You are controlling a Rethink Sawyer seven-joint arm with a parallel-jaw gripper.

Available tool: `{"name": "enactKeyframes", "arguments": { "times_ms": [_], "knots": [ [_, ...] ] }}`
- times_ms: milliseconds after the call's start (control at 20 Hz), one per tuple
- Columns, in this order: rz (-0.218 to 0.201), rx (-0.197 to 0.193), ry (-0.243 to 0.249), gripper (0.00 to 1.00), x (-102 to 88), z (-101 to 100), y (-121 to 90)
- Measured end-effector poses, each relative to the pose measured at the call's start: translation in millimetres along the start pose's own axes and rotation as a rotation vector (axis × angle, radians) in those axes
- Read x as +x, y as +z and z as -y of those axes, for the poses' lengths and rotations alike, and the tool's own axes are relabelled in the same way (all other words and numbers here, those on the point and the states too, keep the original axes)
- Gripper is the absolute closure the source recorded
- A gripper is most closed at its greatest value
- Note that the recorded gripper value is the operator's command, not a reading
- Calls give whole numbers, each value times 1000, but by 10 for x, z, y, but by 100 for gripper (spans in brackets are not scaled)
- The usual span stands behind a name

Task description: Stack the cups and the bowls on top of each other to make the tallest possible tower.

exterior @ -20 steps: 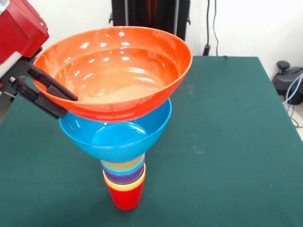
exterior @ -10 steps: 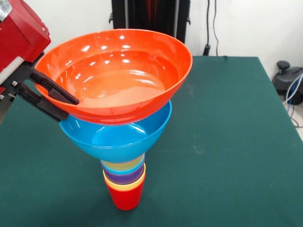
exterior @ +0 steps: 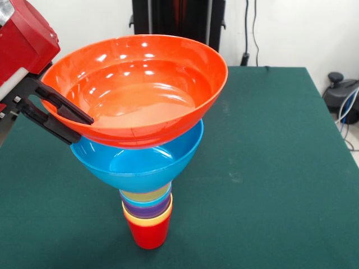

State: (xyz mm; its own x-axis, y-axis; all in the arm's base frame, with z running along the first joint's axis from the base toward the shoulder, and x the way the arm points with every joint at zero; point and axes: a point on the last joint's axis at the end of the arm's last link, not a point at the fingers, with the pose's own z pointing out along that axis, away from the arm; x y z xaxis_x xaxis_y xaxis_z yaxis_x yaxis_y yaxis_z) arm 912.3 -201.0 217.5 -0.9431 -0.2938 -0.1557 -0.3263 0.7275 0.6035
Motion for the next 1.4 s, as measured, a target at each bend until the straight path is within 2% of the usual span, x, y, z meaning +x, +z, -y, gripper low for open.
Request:
{"name": "enactKeyframes", "arguments": {
  "times_ms": [1300,1350,1400],
  "knots": [
    [8,7,1,100,-8,17,11],
    [13,11,0,0,-15,22,10],
    [13,11,0,0,-16,22,10]
  ]
}}
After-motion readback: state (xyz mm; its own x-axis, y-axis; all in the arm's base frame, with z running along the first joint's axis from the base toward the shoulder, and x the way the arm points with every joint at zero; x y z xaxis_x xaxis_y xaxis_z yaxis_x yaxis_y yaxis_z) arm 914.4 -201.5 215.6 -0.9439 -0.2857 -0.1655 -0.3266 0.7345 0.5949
